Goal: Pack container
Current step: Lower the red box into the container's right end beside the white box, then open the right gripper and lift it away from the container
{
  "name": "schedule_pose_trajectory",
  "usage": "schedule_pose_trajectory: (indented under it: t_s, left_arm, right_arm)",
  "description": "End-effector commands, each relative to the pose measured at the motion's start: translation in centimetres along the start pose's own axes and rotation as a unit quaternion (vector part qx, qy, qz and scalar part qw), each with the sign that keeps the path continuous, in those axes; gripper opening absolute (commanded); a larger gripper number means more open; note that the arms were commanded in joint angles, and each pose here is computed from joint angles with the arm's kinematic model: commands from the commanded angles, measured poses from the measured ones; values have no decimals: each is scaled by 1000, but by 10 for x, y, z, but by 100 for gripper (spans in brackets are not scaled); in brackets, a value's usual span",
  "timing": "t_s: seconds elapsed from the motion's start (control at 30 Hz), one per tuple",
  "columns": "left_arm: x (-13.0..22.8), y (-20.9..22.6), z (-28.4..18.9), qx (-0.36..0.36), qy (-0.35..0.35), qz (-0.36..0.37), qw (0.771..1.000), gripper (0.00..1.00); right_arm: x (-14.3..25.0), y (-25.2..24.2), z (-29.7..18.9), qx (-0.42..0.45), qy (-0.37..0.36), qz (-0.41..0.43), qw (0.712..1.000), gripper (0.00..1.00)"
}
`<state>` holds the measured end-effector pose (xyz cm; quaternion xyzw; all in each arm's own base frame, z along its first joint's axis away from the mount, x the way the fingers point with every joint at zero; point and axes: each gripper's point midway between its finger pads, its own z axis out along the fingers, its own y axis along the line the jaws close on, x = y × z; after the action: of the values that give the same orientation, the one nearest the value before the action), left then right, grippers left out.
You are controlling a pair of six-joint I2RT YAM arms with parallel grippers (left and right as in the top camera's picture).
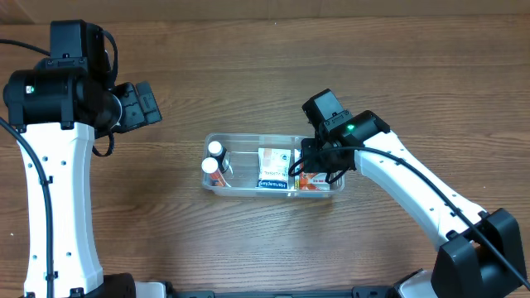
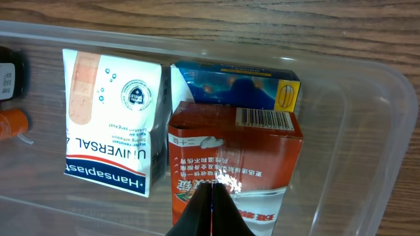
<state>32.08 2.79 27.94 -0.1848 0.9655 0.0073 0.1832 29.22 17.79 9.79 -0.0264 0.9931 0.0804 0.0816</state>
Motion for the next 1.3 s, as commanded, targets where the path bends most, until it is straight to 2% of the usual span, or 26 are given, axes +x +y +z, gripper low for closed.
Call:
schedule_pose_trajectory:
  t_s: [0.0, 0.3, 0.5, 0.6, 0.7, 0.87, 0.97, 1.0, 1.03, 1.17, 1.27]
  left_arm:
    - [-2, -1, -1, 4, -3, 5, 1000, 100]
    - [-2, -1, -1, 4, -3, 5, 1000, 100]
    - [-2, -1, -1, 4, -2, 5, 1000, 100]
    - [-2, -1, -1, 4, -3, 5, 1000, 100]
    - [-2, -1, -1, 4, -3, 5, 1000, 100]
    - [-2, -1, -1, 4, -3, 5, 1000, 100]
    - [-3, 1, -1, 0, -4, 5, 1000, 100]
    - [-3, 1, -1, 0, -4, 5, 1000, 100]
    - [-3, 1, -1, 0, -4, 5, 1000, 100]
    - [-3, 1, -1, 1, -5, 5, 1000, 100]
    - [-14, -4, -2, 11, -26, 14, 1000, 100]
  right_arm:
    - [-1, 0, 5, -1, -4, -5, 1000, 4]
    - [10, -8, 42, -6, -14, -6, 1000, 4]
    - [12, -9, 46, -7, -15, -6, 1000, 26]
    - [6, -6, 44, -11, -23, -7, 1000, 32]
    - [-11, 4, 23, -22, -46, -8, 999, 34]
    - [-57, 11, -61, -8, -145, -5, 989, 37]
    - [-83, 1, -121, 6, -223, 14, 975, 51]
    - [-92, -8, -141, 9, -251, 29, 967, 78]
    - [-98, -17, -153, 10, -269, 42, 962, 100]
    - [-113, -70, -168, 34, -291, 106, 950, 100]
    - [-120, -104, -174, 59, -301, 122, 944, 100]
